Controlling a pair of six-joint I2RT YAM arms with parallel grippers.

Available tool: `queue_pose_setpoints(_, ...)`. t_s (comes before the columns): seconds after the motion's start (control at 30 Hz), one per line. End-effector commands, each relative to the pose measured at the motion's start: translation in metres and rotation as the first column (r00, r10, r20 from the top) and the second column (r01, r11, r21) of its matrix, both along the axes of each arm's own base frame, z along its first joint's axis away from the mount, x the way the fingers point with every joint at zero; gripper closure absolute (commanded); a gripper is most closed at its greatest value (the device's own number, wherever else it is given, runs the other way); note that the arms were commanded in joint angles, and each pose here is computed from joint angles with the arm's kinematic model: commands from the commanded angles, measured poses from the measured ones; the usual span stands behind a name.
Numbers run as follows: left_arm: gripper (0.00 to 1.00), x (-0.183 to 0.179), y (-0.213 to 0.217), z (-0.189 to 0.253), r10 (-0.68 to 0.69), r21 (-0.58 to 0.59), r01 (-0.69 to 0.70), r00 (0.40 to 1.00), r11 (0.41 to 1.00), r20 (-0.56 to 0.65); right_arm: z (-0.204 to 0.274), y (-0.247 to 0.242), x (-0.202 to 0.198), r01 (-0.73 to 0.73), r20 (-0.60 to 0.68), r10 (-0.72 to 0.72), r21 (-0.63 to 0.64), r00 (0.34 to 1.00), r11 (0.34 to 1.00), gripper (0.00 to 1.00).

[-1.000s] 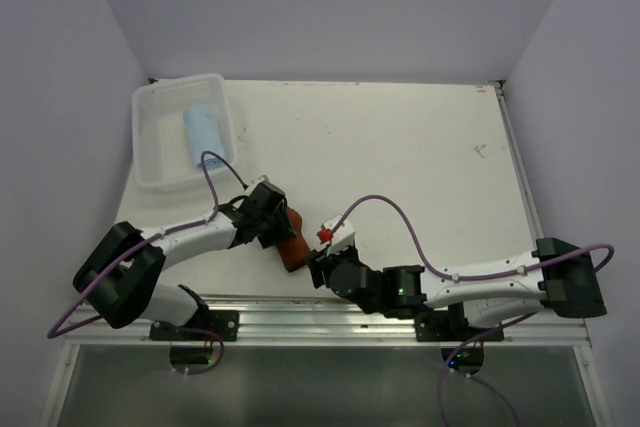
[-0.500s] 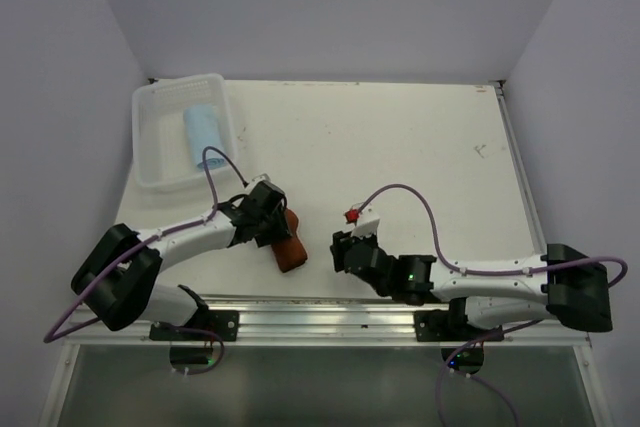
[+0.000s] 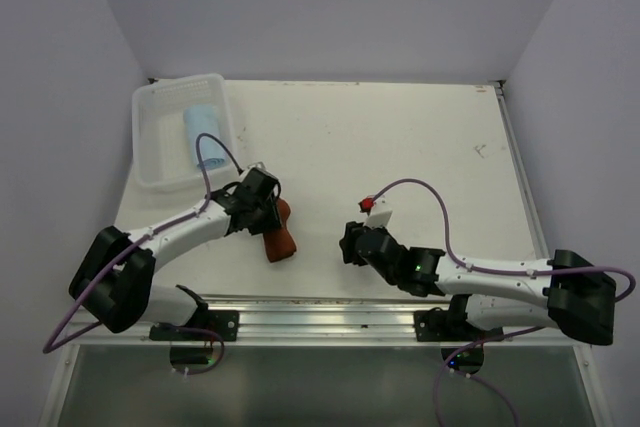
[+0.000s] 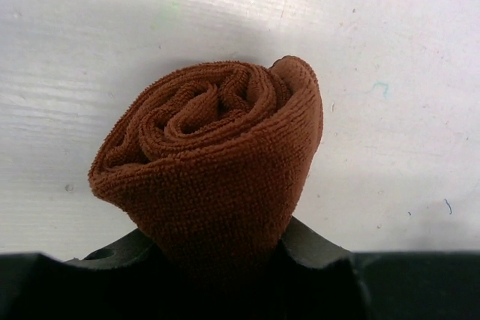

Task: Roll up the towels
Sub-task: Place the rolled towel into the container

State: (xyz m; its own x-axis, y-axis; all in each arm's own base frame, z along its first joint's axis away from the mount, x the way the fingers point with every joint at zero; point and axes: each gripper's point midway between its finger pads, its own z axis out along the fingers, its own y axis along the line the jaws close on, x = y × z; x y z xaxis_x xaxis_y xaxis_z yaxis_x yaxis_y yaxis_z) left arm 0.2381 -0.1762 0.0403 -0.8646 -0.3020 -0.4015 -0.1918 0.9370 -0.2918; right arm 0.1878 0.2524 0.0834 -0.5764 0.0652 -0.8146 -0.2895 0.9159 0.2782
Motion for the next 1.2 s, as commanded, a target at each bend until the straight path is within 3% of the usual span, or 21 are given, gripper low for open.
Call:
queue_pose_setpoints(0.0,0.61,0.022,0.002,0.030,-0.012,0.002,0.012,0.997,1.000,0.074,0.000,0.006,0.000,0.004,-0.022,-0.003,0.055,1.000,0.998,0.48)
queue_pose_setpoints(0.37,0.61,0.065,0.018,0.083,0.007,0.018,-0.010,0.986,1.000,0.169,0.001,0.003,0.006,0.015,-0.030,-0.013,0.057,0.999,0.998,0.48)
queue_pose_setpoints(0.6,0.60,0.124,0.068,0.167,0.102,0.077,-0.134,0.940,0.988,0.324,0.007,0.003,0.008,0.007,-0.039,-0.005,0.043,0.999,0.999,0.48)
queue_pose_setpoints(0.77,0.59,0.157,0.124,0.205,0.198,0.101,-0.252,0.907,0.963,0.372,0.017,0.008,0.016,-0.001,-0.034,0.003,0.059,0.999,0.998,0.48)
queue_pose_setpoints(0.9,0.59,0.174,0.194,0.226,0.328,0.166,-0.427,0.846,0.889,0.420,0.014,0.010,0.018,-0.019,-0.060,0.021,0.040,0.998,0.999,0.48)
queue_pose_setpoints(1.0,0.59,0.184,0.236,0.226,0.376,0.214,-0.503,0.814,0.837,0.443,0.011,0.013,0.020,-0.029,-0.080,0.032,0.030,0.996,0.999,0.48)
queue_pose_setpoints(1.17,0.59,0.192,0.296,0.198,0.395,0.357,-0.535,0.829,0.766,0.396,0.007,0.014,0.025,-0.036,-0.099,0.039,0.034,0.994,0.999,0.48)
